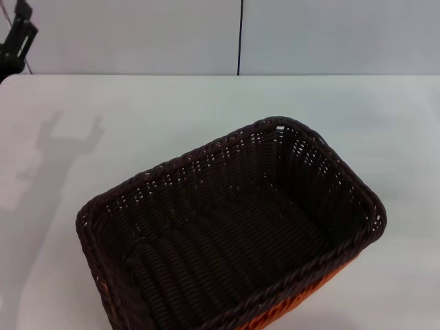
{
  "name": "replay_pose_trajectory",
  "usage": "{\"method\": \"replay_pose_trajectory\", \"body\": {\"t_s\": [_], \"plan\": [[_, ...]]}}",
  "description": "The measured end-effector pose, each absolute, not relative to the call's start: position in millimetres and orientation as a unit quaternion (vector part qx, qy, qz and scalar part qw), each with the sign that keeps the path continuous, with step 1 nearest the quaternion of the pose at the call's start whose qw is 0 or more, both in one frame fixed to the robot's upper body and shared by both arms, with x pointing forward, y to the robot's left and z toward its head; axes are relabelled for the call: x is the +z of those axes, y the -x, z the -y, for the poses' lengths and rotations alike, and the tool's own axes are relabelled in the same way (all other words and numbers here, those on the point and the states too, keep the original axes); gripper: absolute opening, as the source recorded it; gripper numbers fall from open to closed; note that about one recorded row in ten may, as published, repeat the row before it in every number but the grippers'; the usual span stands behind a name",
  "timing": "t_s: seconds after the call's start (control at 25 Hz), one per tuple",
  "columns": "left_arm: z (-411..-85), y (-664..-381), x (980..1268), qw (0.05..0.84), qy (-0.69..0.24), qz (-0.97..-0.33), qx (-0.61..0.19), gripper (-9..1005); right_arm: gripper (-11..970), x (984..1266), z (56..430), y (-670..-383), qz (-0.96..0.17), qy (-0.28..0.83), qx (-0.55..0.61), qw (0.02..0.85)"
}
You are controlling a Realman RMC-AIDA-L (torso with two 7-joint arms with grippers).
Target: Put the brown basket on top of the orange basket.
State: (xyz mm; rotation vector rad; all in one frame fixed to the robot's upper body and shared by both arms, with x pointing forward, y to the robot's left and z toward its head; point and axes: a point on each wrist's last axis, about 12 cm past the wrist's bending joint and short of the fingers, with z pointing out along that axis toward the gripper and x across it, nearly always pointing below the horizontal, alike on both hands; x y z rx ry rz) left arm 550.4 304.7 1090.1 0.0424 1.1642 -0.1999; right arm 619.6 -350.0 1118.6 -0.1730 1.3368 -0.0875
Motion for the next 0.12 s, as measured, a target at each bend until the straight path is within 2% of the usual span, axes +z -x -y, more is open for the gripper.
{"method": "replay_pose_trajectory", "body": {"t_s": [0.12], "plan": [[-309.5, -544.2, 1087.1, 0.832, -0.017, -0.547, -0.092, 843, 598, 1122.7, 343.4, -627.0, -0.613, 0.06, -0.037, 0.787]]}}
